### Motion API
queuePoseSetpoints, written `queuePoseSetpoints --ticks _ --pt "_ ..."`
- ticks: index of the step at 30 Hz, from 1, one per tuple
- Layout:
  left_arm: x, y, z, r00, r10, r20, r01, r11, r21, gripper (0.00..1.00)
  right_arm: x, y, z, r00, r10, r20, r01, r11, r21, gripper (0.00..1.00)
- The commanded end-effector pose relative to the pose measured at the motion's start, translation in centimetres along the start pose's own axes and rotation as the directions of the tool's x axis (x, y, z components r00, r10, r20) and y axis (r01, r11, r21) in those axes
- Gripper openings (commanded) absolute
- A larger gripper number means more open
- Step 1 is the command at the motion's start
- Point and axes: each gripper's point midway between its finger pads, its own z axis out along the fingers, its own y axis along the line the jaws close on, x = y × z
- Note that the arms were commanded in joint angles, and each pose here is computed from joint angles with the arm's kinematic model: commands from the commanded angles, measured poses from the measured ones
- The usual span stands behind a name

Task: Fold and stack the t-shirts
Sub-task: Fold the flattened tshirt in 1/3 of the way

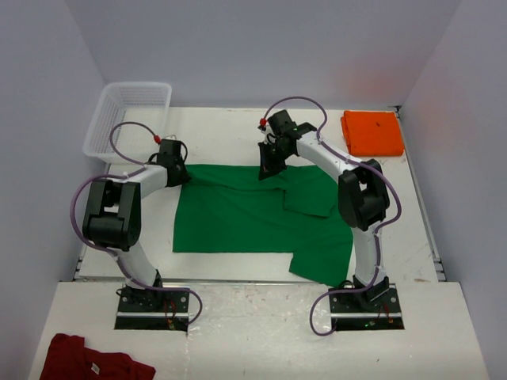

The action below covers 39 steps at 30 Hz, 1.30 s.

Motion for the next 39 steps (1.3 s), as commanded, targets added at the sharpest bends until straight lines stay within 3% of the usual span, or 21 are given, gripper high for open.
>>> queuePoseSetpoints --ticks 1,8,12,21,39 --pt "-2.1 -0.6 0.2 0.999 -0.001 0.051 0.000 1.000 0.027 0.17 -1.5 1.6 -1.7 0.998 -0.023 0.059 0.025 0.999 -0.040 0.00" --pt "-1.7 -0.9 1.0 0.999 0.000 0.041 -0.002 0.999 0.037 0.00 -1.4 1.6 -1.7 0.998 -0.021 0.055 0.023 0.999 -0.044 0.00" --pt "-2.0 -1.0 0.4 0.998 -0.007 0.055 0.005 0.999 0.047 0.00 -1.4 1.6 -1.6 0.998 -0.021 0.056 0.023 0.999 -0.042 0.00" --pt "-4.4 -2.3 -5.1 0.984 -0.056 0.169 0.030 0.988 0.152 0.00 -1.3 1.7 -1.0 0.999 -0.009 0.046 0.011 0.998 -0.056 0.00" --pt "0.2 0.1 -5.8 0.993 -0.060 0.099 0.052 0.995 0.080 0.00 -1.3 1.4 -1.7 0.999 -0.011 0.049 0.013 1.000 -0.024 0.00"
